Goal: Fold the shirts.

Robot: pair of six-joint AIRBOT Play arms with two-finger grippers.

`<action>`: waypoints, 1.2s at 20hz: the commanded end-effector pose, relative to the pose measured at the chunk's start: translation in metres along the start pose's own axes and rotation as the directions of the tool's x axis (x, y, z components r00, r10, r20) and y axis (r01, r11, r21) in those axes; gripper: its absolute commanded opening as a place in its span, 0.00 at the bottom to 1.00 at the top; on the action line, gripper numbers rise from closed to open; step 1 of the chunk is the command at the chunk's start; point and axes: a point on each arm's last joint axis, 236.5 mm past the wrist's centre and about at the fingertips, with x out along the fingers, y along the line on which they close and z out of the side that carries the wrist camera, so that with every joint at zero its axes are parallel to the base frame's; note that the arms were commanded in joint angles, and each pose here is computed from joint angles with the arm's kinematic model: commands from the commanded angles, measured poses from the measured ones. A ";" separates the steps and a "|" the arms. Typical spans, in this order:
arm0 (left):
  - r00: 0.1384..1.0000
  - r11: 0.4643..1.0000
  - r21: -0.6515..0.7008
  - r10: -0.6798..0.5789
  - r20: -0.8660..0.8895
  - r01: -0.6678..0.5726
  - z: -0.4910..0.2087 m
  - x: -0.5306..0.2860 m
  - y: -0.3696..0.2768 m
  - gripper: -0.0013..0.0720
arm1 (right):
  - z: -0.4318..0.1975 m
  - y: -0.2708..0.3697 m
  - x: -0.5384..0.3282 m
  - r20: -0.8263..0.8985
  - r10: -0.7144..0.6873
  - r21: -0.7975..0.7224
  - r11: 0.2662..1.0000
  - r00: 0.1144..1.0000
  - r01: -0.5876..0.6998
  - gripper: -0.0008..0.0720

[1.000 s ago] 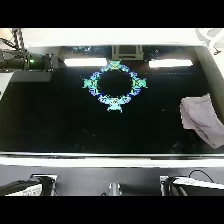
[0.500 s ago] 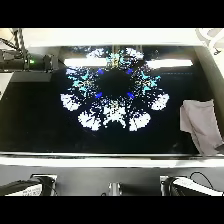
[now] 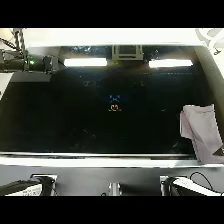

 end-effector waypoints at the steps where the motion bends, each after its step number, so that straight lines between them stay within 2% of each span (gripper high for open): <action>1: 1.000 1.000 -0.001 0.000 -0.002 0.000 0.000 0.001 0.000 0.05 | 0.007 -0.005 -0.016 0.018 -0.024 -0.135 0.990 1.000 0.026 0.93; 3: 1.000 1.000 -0.005 -0.001 0.003 0.001 0.001 0.003 0.002 0.05 | 0.028 -0.011 -0.048 0.099 -0.057 -0.139 0.988 0.993 0.070 0.93; 5: 0.996 0.999 -0.032 -0.030 0.084 0.033 0.021 0.007 -0.003 0.06 | 0.083 0.007 -0.108 0.337 -0.006 -0.144 0.988 0.941 0.057 0.93; 6: 0.990 0.998 -0.045 -0.040 0.136 0.047 0.033 0.007 -0.004 0.05 | 0.115 0.029 -0.147 0.485 0.073 -0.169 0.986 0.871 0.012 0.93; 7: 0.984 0.998 -0.049 -0.034 0.175 0.043 0.043 0.008 -0.002 0.05 | 0.145 0.059 -0.195 0.630 0.168 -0.230 0.973 0.759 -0.025 0.93; 8: 0.982 0.999 -0.048 -0.005 0.189 0.014 0.047 0.015 0.004 0.05 | 0.164 0.093 -0.235 0.715 0.249 -0.327 0.945 0.653 -0.003 0.93; 9: 0.988 0.997 -0.060 0.050 0.144 -0.042 0.039 0.028 0.016 0.05 | 0.169 0.135 -0.261 0.737 0.334 -0.451 0.890 0.587 0.060 0.93; 10: 0.991 0.992 -0.028 0.127 0.041 -0.126 0.019 0.045 0.031 0.05 | 0.162 0.185 -0.267 0.700 0.412 -0.581 0.804 0.583 0.130 0.93; 11: 0.961 0.968 0.013 0.252 -0.112 -0.252 -0.013 0.057 0.058 0.05 | 0.144 0.232 -0.250 0.620 0.453 -0.686 0.709 0.640 0.162 0.93; 12: 0.889 0.922 0.039 0.383 -0.252 -0.386 -0.045 0.060 0.087 0.05 | 0.125 0.261 -0.223 0.543 0.417 -0.749 0.634 0.728 0.195 0.93; 13: 0.785 0.853 0.069 0.504 -0.359 -0.517 -0.072 0.052 0.113 0.07 | 0.108 0.279 -0.194 0.495 0.309 -0.778 0.574 0.812 0.256 0.93; 14: 0.709 0.795 0.068 0.573 -0.411 -0.603 -0.085 0.043 0.128 0.34 | 0.097 0.287 -0.174 0.484 0.186 -0.780 0.534 0.855 0.325 0.93; 15: 0.669 0.765 0.053 0.593 -0.447 -0.642 -0.094 0.034 0.132 0.80 | 0.086 0.296 -0.161 0.484 0.084 -0.784 0.485 0.871 0.388 0.93; 16: 0.663 0.765 0.060 0.591 -0.459 -0.641 -0.097 0.029 0.129 0.98 | 0.074 0.310 -0.150 0.469 0.048 -0.803 0.439 0.882 0.403 0.93; 18: 0.683 0.784 0.110 0.592 -0.427 -0.611 -0.092 0.023 0.119 0.98 | 0.044 0.334 -0.120 0.359 0.029 -0.867 0.379 0.933 0.322 0.94; 22: 0.742 0.808 0.111 0.578 -0.339 -0.578 -0.090 0.024 0.093 0.98 | 0.006 0.350 -0.081 0.145 0.016 -0.904 0.408 0.989 0.126 0.95; 24: 0.731 0.802 0.088 0.578 -0.363 -0.590 -0.109 0.029 0.100 0.98 | 0.005 0.350 -0.081 0.142 0.016 -0.905 0.407 0.990 0.123 0.95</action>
